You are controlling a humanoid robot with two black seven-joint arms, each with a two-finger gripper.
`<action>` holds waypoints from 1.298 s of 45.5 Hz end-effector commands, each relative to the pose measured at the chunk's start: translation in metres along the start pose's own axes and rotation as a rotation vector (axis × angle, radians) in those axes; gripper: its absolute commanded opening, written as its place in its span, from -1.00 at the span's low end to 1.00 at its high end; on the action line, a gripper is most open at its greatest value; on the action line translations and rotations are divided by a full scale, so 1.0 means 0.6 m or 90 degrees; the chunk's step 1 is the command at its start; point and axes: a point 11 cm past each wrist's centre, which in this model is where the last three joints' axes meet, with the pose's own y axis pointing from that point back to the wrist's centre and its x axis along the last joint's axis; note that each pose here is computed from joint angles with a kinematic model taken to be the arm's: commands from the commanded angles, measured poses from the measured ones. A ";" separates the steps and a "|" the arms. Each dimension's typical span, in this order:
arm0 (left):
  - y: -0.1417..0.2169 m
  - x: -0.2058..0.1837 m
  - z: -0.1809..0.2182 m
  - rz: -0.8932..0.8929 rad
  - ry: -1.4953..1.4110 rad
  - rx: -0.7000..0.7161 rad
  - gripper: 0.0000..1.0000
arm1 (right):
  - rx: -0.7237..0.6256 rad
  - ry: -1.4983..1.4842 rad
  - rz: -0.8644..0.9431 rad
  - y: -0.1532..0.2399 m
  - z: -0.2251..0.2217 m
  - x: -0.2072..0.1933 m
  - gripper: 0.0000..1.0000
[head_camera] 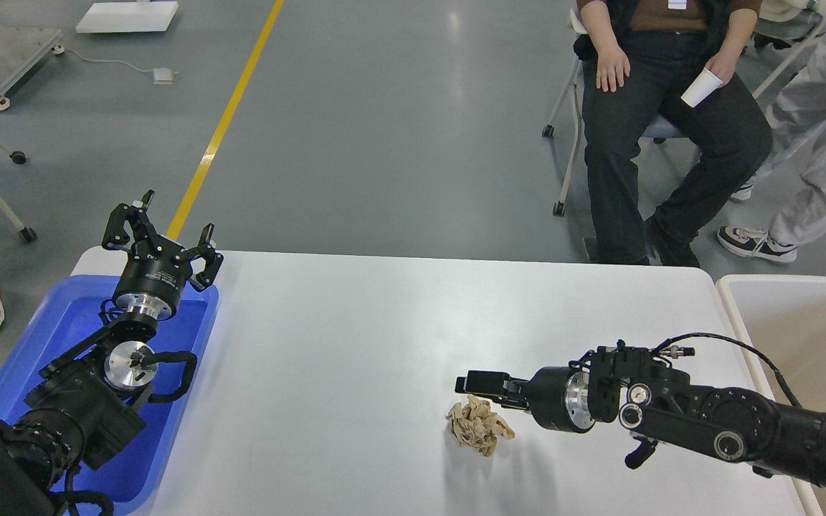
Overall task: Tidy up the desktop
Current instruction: 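Lower the open right gripper down to the crumpled beige wrapper, then close the right gripper on the crumpled beige wrapper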
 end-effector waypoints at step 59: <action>0.000 0.000 0.000 0.000 0.000 0.000 1.00 | -0.050 0.222 -0.089 -0.037 -0.030 -0.004 1.00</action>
